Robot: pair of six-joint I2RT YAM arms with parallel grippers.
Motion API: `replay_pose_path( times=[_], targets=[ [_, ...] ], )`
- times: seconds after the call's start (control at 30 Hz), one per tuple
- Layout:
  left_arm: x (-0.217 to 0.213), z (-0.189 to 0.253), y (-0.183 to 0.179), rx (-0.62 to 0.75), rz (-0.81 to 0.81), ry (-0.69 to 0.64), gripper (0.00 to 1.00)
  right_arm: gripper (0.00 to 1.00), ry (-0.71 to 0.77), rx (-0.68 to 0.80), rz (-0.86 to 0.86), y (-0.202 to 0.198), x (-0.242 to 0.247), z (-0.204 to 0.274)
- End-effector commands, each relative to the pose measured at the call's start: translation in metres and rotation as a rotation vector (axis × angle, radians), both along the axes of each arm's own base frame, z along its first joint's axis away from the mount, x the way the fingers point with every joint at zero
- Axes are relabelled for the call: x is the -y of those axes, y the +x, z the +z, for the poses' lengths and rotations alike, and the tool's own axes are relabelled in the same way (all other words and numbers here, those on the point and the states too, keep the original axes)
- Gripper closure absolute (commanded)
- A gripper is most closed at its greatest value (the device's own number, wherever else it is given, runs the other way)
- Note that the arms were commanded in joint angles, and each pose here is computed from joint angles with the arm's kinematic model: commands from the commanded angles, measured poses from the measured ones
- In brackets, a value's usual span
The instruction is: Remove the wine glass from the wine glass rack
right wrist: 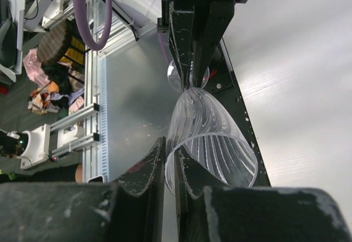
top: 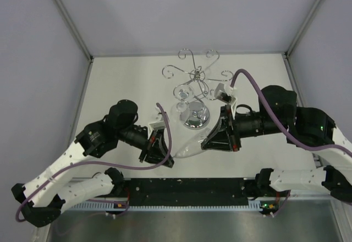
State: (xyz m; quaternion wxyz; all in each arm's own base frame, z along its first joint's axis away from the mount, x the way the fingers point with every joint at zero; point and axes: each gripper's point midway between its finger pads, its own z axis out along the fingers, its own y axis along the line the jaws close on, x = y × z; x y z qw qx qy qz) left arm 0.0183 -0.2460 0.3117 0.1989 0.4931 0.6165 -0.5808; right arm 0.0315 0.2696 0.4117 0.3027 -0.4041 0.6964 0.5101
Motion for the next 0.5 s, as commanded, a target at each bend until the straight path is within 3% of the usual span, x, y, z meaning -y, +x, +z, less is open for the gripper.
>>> replay_pose_path(
  times=[0.0,0.23,0.47],
  targets=[
    [0.002,0.017,0.000,0.069,-0.021,-0.068,0.83,0.94,0.084,0.001,0.031,-0.008,0.003,0.017],
    [-0.001,0.021,-0.005,0.097,-0.051,-0.103,0.42,1.00,0.128,-0.002,0.053,-0.015,0.008,0.019],
    [0.003,0.020,0.005,0.132,-0.004,-0.103,0.32,1.00,0.129,0.003,0.033,-0.015,0.016,0.015]
  ],
)
